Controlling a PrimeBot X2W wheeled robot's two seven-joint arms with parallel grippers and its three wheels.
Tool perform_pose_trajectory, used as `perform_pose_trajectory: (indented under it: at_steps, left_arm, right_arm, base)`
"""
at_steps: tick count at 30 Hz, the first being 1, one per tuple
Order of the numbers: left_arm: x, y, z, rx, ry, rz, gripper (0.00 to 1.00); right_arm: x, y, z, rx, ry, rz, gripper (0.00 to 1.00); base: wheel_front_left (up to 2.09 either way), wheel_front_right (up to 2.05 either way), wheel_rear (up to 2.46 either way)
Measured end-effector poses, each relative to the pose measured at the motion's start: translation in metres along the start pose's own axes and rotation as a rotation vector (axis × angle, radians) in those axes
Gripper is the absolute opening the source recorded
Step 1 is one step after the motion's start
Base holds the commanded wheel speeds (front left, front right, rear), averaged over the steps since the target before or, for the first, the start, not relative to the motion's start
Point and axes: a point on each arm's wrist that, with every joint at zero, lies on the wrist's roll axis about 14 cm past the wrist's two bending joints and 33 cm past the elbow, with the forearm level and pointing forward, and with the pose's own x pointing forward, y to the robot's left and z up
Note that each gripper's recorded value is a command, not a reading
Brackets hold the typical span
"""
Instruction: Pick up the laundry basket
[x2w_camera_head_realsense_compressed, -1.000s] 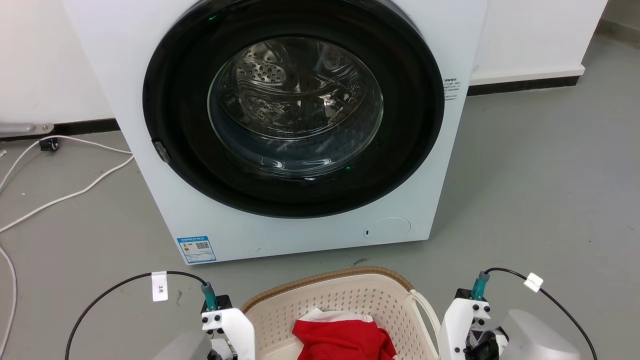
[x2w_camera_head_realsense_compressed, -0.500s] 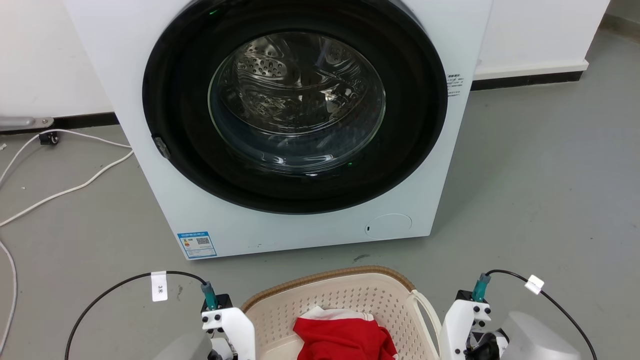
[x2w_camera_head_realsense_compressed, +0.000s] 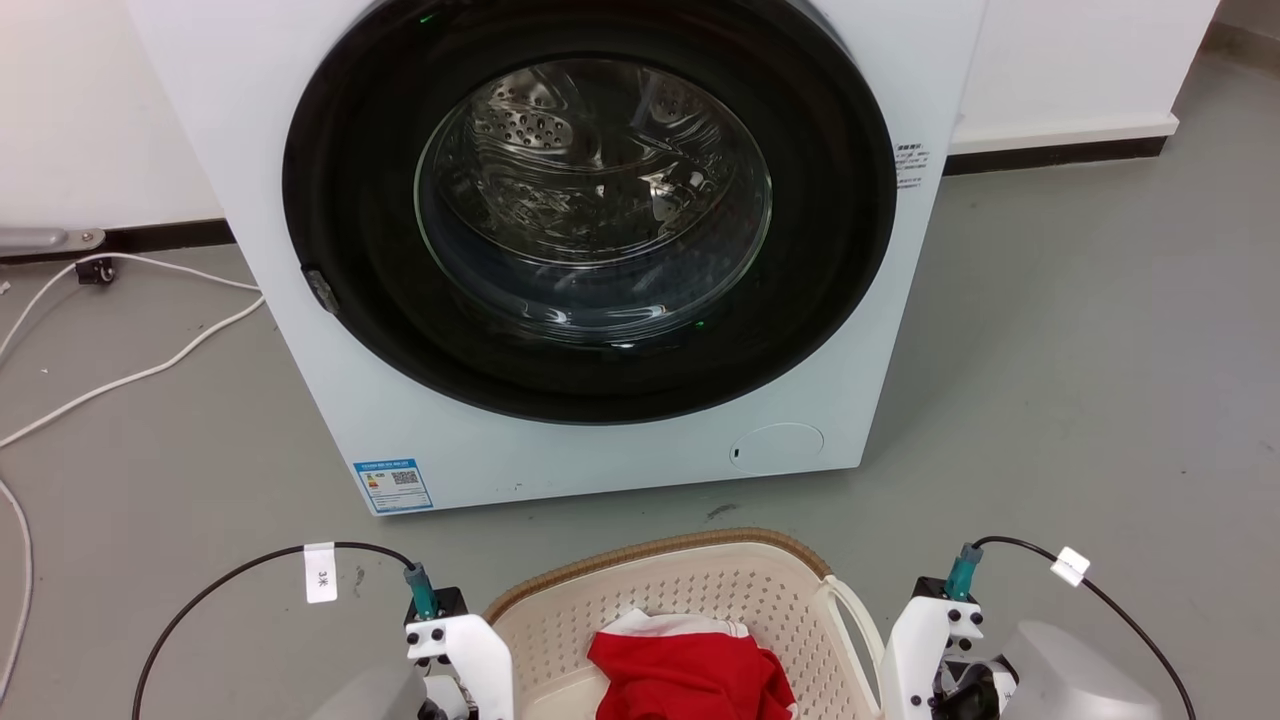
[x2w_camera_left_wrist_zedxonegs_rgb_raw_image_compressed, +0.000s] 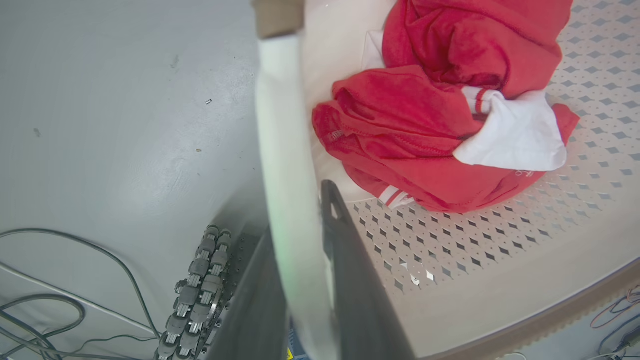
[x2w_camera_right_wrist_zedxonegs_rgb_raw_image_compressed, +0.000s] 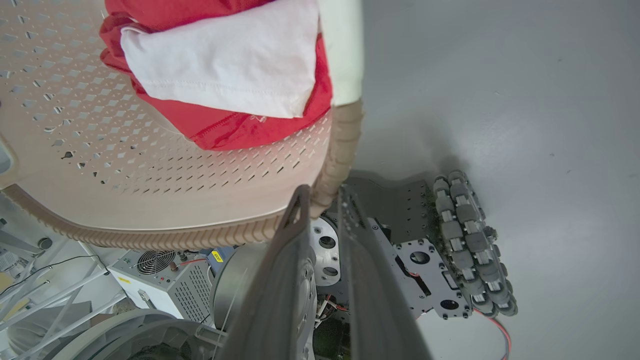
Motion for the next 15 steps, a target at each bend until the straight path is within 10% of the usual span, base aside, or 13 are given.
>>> perform_pose_trajectory:
  at_steps: [15]
  left_arm:
    - [0.0009,-0.0007,0.0000,-0.002,0.000,-0.002,0.00]
  right_arm:
    - [0.0004,-0.0006,0.0008,0.002,-0.003,-0.001,0.00]
  base:
    - [0.00,0.00,0.00]
